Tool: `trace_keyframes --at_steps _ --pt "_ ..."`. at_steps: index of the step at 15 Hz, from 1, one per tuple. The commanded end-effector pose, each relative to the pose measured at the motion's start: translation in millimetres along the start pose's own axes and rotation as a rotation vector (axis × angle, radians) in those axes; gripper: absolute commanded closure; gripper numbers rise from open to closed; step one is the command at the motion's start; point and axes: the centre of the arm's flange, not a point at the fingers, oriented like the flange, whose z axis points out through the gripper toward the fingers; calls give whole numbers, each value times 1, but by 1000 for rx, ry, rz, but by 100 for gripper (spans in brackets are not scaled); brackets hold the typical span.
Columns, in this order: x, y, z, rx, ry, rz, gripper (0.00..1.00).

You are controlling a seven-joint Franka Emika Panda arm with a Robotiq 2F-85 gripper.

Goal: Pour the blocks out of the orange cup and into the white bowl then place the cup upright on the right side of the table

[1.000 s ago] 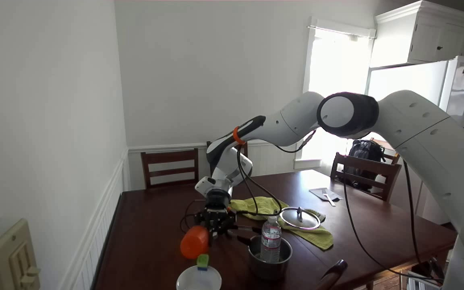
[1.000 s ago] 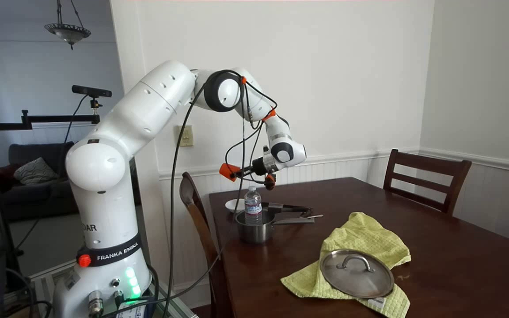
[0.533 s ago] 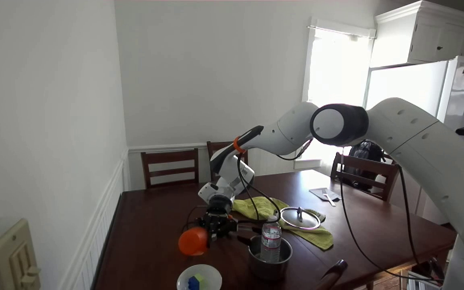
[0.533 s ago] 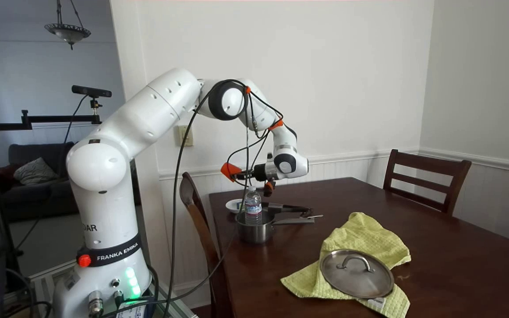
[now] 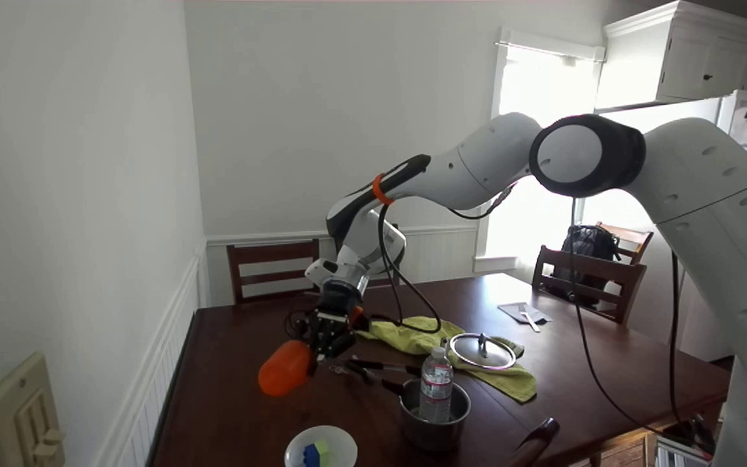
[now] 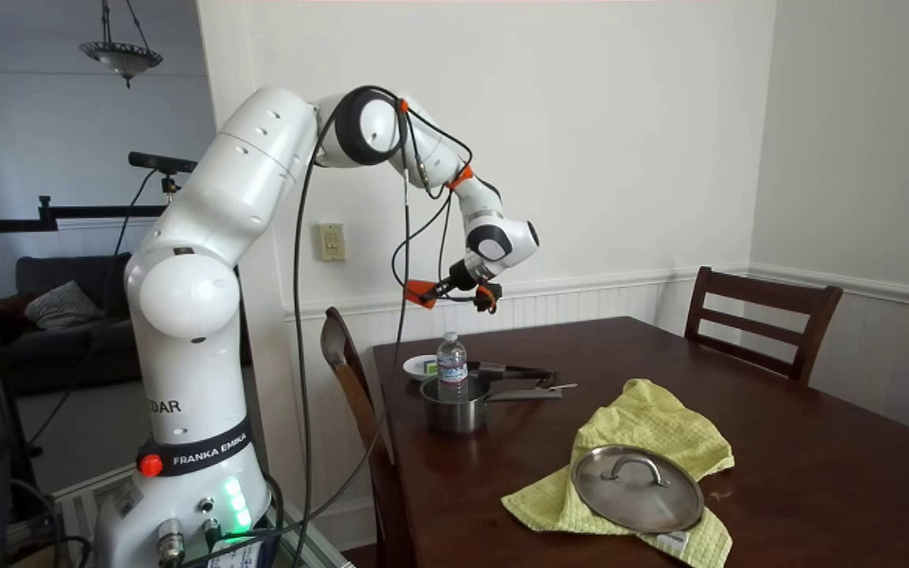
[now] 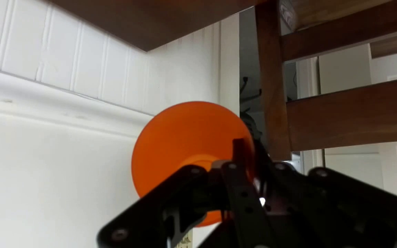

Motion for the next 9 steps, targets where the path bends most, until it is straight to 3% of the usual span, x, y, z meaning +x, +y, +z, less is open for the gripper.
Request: trace_keyframes --at_steps 1,5,9 --pt "49 1 4 -33 -193 14 98" --pt "77 8 -18 -71 -398 -12 98" --pt "74 -7 -56 -154 -591 -6 98"
